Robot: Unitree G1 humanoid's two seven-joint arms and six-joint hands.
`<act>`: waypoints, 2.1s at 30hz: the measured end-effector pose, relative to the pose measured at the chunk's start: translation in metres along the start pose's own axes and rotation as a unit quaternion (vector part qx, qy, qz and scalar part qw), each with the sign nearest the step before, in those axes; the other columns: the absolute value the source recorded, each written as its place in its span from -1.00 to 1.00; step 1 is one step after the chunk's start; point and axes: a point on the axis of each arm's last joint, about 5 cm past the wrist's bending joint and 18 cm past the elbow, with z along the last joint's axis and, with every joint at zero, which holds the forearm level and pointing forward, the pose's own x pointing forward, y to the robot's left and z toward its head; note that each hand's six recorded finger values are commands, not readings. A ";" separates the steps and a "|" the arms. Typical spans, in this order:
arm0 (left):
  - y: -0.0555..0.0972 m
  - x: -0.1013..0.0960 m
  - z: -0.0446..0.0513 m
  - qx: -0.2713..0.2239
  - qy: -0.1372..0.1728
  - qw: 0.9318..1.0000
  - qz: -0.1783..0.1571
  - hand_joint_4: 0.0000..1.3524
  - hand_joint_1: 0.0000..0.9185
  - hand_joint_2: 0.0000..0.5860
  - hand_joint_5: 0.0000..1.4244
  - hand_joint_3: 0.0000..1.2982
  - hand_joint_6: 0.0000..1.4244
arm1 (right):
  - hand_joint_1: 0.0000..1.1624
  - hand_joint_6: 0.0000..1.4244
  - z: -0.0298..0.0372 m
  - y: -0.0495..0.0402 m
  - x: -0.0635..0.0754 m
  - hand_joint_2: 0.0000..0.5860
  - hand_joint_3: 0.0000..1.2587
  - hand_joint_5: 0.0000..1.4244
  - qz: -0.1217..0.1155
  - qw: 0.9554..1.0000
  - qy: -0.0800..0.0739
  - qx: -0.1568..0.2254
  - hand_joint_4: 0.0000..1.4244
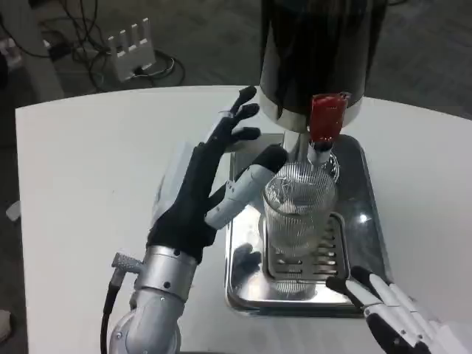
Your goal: Grasp the cup under the faucet to collect the drink, then remove the cup.
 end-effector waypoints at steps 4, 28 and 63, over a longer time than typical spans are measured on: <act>-0.001 -0.001 0.0211 -0.020 -0.026 0.999 -0.026 -0.75 -1.00 -0.84 -0.60 -0.73 -0.64 | -0.22 -1.00 0.0001 0.0000 0.000 0.55 -0.82 -1.00 -0.001 1.000 0.000 0.000 -1.00; -0.002 -0.011 0.0596 -0.025 -0.066 0.997 -0.036 -0.73 -1.00 -0.88 -0.59 -0.68 -0.62 | -0.22 -1.00 -0.0006 -0.0006 -0.003 0.58 -0.82 -1.00 -0.004 1.000 0.005 0.000 -1.00; -0.019 0.018 0.0592 0.000 -0.089 0.991 -0.104 -0.85 -1.00 -0.94 -0.70 -0.76 -0.73 | -0.26 -1.00 -0.0020 0.0007 0.000 0.55 -0.82 -1.00 -0.008 1.000 0.001 0.004 -1.00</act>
